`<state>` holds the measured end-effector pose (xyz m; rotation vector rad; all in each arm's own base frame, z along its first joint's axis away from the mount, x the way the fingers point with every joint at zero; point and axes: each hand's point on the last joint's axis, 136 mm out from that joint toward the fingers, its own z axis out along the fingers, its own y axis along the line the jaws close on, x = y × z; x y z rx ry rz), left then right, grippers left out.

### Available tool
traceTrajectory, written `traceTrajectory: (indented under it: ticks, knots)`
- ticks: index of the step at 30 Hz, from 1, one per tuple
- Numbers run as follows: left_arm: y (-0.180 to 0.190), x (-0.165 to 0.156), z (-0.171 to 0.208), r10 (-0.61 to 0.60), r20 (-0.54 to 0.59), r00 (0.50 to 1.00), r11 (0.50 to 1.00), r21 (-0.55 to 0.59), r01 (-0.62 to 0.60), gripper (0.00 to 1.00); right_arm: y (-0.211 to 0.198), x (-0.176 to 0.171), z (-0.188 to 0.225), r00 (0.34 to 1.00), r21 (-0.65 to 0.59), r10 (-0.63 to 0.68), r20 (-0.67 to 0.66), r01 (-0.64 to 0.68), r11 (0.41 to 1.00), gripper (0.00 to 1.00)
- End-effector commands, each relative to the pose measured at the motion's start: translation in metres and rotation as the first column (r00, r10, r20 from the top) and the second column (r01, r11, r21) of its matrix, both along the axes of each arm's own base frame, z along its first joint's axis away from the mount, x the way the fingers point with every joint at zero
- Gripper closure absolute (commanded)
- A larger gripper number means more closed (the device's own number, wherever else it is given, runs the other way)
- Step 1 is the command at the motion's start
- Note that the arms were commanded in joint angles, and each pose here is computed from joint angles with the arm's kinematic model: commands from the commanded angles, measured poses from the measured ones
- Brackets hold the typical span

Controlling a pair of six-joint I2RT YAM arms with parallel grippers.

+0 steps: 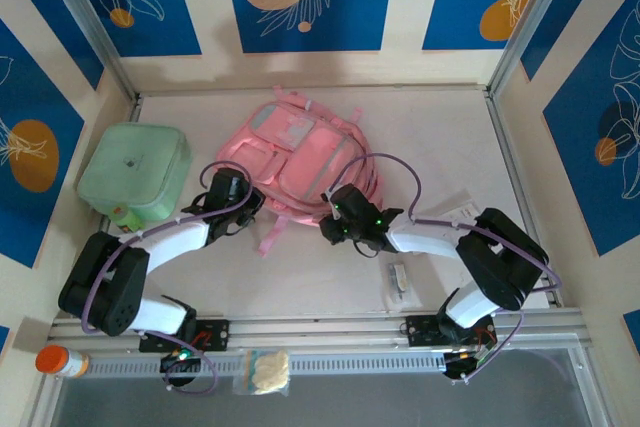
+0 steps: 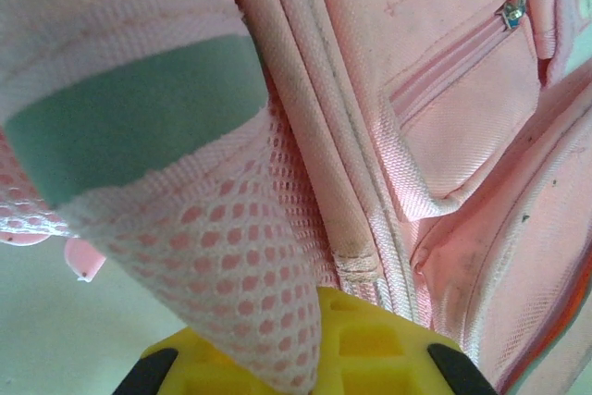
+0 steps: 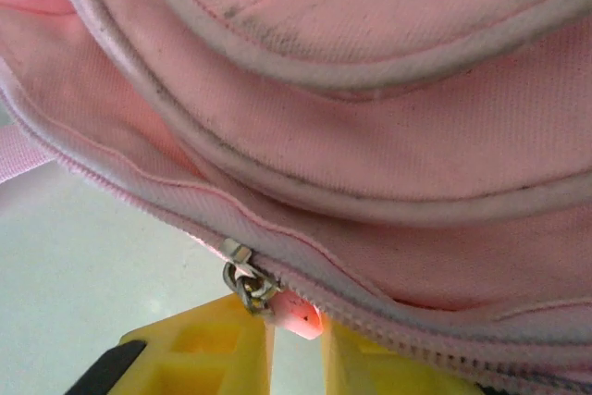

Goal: Pack the student bag

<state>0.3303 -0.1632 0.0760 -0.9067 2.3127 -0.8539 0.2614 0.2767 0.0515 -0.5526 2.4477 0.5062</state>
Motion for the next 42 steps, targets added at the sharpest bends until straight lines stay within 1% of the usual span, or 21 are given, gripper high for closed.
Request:
traceTrajectory:
  ticks: [1, 3, 5, 7, 9, 13, 16, 19, 21, 23, 24, 26, 27, 28, 29, 32, 33, 35, 37, 40, 42]
  knots:
    - [-0.012, 0.016, 0.026, -0.024, 0.098, 0.995, 0.999, -0.036, 0.027, 1.0, 0.005, 0.015, 0.01, 0.999, 0.015, -0.03, 0.033, 0.03, 0.999, 0.76]
    - [-0.012, 0.016, 0.026, -0.023, 0.1, 0.995, 0.999, -0.037, 0.027, 1.0, 0.008, 0.018, 0.007, 0.999, 0.011, -0.021, 0.039, 0.02, 1.0, 0.78]
    - [-0.011, 0.016, 0.025, -0.02, 0.1, 0.995, 0.999, -0.034, 0.024, 1.0, 0.009, 0.019, 0.004, 0.999, -0.004, -0.013, 0.034, 0.013, 1.0, 0.86]
    - [-0.01, 0.016, 0.025, -0.019, 0.1, 0.995, 0.999, -0.029, 0.022, 1.0, 0.006, 0.018, 0.004, 0.999, -0.026, -0.019, 0.035, 0.02, 0.999, 0.89]
    - [-0.01, 0.016, 0.026, -0.024, 0.106, 0.994, 0.999, -0.02, 0.027, 1.0, 0.0, 0.015, 0.007, 0.999, -0.044, -0.031, 0.032, 0.032, 0.999, 0.91]
    - [-0.002, 0.023, 0.028, -0.022, 0.105, 0.994, 1.0, 0.015, 0.021, 1.0, -0.021, 0.003, 0.008, 0.997, -0.093, -0.079, -0.018, 0.077, 0.993, 1.0]
    - [0.008, 0.034, 0.031, -0.028, 0.109, 0.994, 0.999, 0.035, 0.025, 1.0, -0.042, -0.008, 0.007, 0.989, -0.126, -0.129, -0.066, 0.12, 0.985, 1.0]
    - [0.017, 0.048, 0.032, -0.049, 0.088, 0.995, 0.997, 0.062, 0.044, 1.0, -0.059, -0.019, 0.007, 0.972, -0.09, -0.17, -0.161, 0.157, 0.983, 1.0]
    - [0.021, 0.058, 0.036, -0.053, 0.099, 0.994, 0.997, 0.061, 0.047, 1.0, -0.054, -0.028, 0.012, 0.968, -0.036, -0.125, -0.218, 0.12, 0.992, 1.0]
    - [0.02, 0.071, 0.041, -0.085, 0.118, 0.989, 0.993, 0.086, 0.075, 1.0, -0.034, -0.036, 0.023, 0.979, 0.003, -0.03, -0.202, 0.032, 0.999, 1.0]
    - [0.016, 0.076, 0.042, -0.111, 0.108, 0.988, 0.991, 0.088, 0.101, 1.0, -0.024, -0.038, 0.028, 0.982, 0.015, 0.009, -0.191, -0.006, 1.0, 1.0]
    - [0.0, 0.086, 0.05, -0.203, 0.141, 0.969, 0.978, 0.07, 0.195, 1.0, 0.004, -0.043, 0.041, 0.98, 0.059, 0.088, -0.179, -0.079, 0.995, 1.0]
    - [-0.006, 0.09, 0.054, -0.236, 0.164, 0.958, 0.971, 0.071, 0.227, 0.97, 0.015, -0.042, 0.047, 0.978, 0.083, 0.104, -0.179, -0.09, 0.992, 1.0]
    - [-0.007, 0.091, 0.055, -0.262, 0.177, 0.949, 0.964, 0.086, 0.25, 0.83, 0.024, -0.04, 0.05, 0.976, 0.11, 0.108, -0.188, -0.088, 0.99, 1.0]
    - [-0.002, 0.089, 0.052, -0.263, 0.163, 0.951, 0.963, 0.103, 0.249, 0.73, 0.03, -0.036, 0.051, 0.975, 0.134, 0.102, -0.196, -0.077, 0.988, 1.0]
    - [0.006, 0.072, 0.05, -0.262, 0.158, 0.952, 0.964, 0.085, 0.251, 0.53, 0.039, -0.027, 0.045, 0.976, 0.127, 0.076, -0.202, -0.051, 0.991, 1.0]
    - [0.006, 0.063, 0.051, -0.254, 0.154, 0.955, 0.967, 0.071, 0.246, 0.49, 0.041, -0.026, 0.042, 0.978, 0.113, 0.072, -0.198, -0.05, 0.992, 1.0]
    - [0.001, 0.04, 0.052, -0.231, 0.14, 0.963, 0.973, 0.023, 0.23, 0.44, 0.042, -0.024, 0.038, 0.978, 0.102, 0.056, -0.202, -0.036, 0.994, 1.0]
    - [-0.012, 0.016, 0.052, -0.212, 0.132, 0.968, 0.976, -0.017, 0.216, 0.42, 0.041, -0.024, 0.035, 0.978, 0.095, 0.051, -0.204, -0.032, 0.995, 1.0]
    - [-0.022, -0.015, 0.042, -0.137, 0.087, 0.987, 0.988, -0.058, 0.143, 0.39, 0.04, -0.027, 0.033, 0.979, 0.078, 0.052, -0.195, -0.038, 0.996, 1.0]
    - [-0.026, -0.029, 0.034, -0.06, 0.075, 0.995, 0.992, -0.106, 0.068, 0.37, 0.039, -0.028, 0.032, 0.98, 0.069, 0.05, -0.195, -0.037, 0.997, 1.0]
